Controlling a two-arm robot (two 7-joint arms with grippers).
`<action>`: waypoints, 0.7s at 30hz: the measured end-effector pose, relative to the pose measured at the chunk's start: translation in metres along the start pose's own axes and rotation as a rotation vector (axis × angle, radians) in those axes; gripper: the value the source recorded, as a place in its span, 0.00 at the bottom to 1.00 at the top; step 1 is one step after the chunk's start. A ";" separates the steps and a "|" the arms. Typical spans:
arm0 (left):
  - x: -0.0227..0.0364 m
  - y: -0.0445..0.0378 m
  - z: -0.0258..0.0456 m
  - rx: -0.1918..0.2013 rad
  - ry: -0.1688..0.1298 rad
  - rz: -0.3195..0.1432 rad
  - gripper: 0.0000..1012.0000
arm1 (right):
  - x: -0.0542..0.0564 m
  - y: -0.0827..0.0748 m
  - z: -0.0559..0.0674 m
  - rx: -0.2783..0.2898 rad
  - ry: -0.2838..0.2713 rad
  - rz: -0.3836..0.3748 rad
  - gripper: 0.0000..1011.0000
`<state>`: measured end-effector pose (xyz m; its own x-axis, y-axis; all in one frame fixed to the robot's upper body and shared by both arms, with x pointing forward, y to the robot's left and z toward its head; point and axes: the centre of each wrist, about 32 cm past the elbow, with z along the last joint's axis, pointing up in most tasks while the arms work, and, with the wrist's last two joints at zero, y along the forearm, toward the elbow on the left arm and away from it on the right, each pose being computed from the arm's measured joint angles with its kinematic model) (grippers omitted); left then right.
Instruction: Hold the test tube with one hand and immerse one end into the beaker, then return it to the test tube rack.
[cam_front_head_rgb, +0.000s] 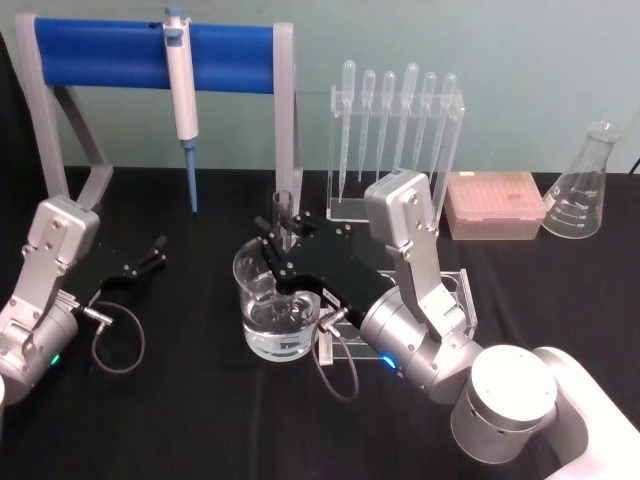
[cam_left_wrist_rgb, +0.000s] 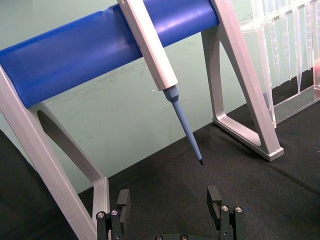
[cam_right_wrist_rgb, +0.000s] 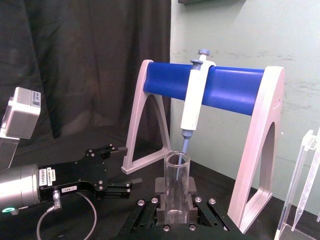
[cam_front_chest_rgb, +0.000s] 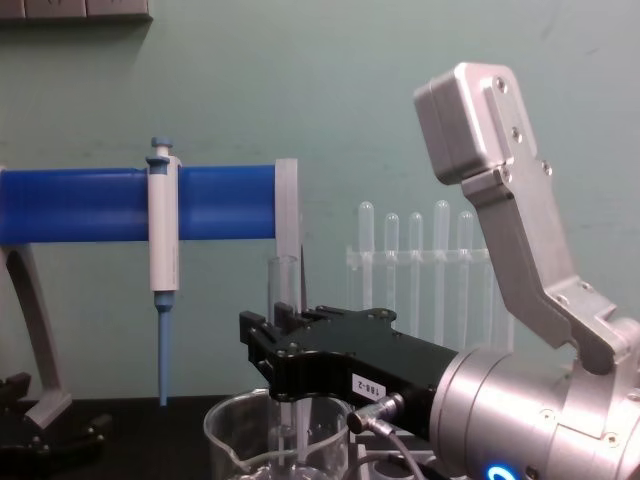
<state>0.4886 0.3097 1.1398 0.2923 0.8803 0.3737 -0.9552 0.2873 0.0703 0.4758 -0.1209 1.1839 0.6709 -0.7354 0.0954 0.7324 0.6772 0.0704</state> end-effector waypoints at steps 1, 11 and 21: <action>0.0000 0.0000 0.0000 0.000 0.000 0.000 0.99 | 0.000 0.000 0.000 0.000 0.000 0.000 0.22; 0.0000 0.0000 0.0000 0.000 0.000 0.000 0.99 | 0.000 0.000 0.000 0.000 0.000 0.000 0.22; 0.0000 0.0000 0.0000 0.000 0.000 0.000 0.99 | 0.000 0.000 0.000 0.000 0.000 0.000 0.22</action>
<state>0.4886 0.3096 1.1398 0.2922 0.8803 0.3737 -0.9553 0.2873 0.0702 0.4758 -0.1209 1.1839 0.6709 -0.7354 0.0955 0.7324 0.6772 0.0704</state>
